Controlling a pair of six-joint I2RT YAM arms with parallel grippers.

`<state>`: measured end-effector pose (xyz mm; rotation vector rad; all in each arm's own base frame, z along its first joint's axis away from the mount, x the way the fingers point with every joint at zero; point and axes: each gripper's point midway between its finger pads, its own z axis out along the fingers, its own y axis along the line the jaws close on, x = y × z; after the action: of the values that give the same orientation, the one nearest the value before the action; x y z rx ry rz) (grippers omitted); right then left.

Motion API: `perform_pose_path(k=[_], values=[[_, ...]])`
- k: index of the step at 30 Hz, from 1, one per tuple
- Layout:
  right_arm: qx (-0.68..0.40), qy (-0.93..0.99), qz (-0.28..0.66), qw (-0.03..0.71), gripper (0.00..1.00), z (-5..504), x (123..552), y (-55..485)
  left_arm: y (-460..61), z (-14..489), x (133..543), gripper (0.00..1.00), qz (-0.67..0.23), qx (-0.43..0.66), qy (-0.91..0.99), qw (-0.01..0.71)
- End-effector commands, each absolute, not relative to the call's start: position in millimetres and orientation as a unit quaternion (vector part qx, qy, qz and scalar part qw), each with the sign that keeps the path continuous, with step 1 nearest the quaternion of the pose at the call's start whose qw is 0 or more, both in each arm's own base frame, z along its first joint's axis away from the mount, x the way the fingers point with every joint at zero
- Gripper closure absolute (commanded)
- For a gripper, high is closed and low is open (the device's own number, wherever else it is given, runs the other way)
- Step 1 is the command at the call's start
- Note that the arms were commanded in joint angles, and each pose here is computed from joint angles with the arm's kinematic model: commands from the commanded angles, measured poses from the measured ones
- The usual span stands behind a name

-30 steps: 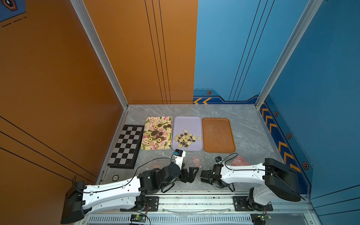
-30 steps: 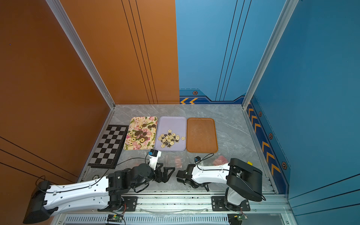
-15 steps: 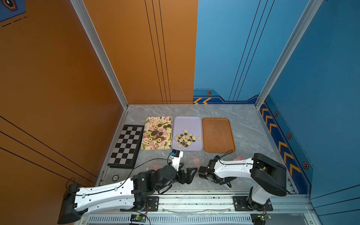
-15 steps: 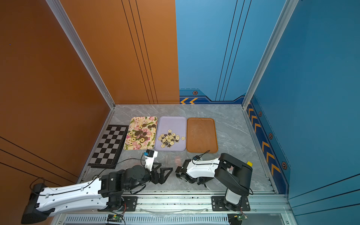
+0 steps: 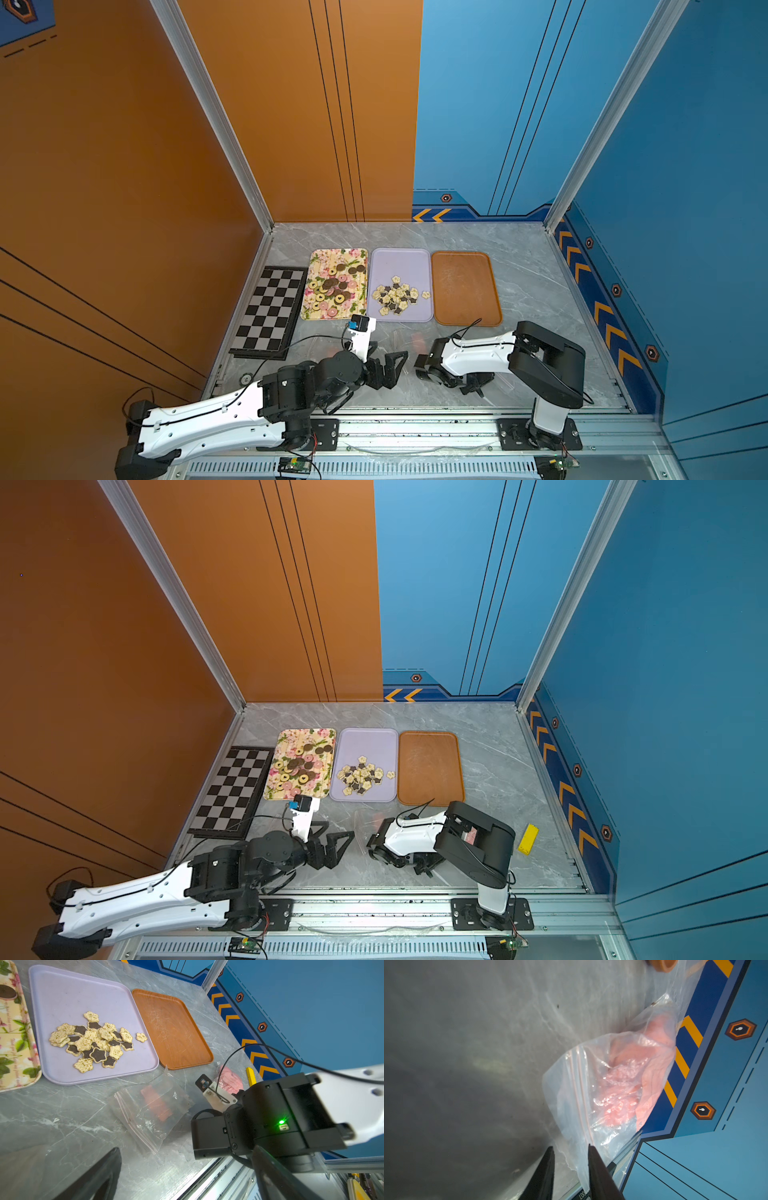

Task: Pour cookies out of the ziploc bag
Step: Open the ziploc bag at the center of the board.

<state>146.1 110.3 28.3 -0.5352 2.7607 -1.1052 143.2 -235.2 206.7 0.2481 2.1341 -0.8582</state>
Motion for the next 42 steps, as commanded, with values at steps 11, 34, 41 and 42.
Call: perform_pose_path(k=[11,34,41,42], values=[[-0.181,0.911,-0.369,0.045,0.62,38,157,98,-230,215,142,0.02,-0.338,0.101,0.839,0.415],[-0.194,0.961,0.135,0.147,1.00,136,151,190,-306,188,103,0.01,-0.321,0.423,0.746,0.402],[-0.214,0.951,0.158,0.160,1.00,165,151,197,-354,176,106,0.02,-0.304,0.496,0.707,0.402],[-0.216,0.950,0.157,0.163,1.00,169,151,195,-360,175,110,0.02,-0.303,0.495,0.704,0.409]])
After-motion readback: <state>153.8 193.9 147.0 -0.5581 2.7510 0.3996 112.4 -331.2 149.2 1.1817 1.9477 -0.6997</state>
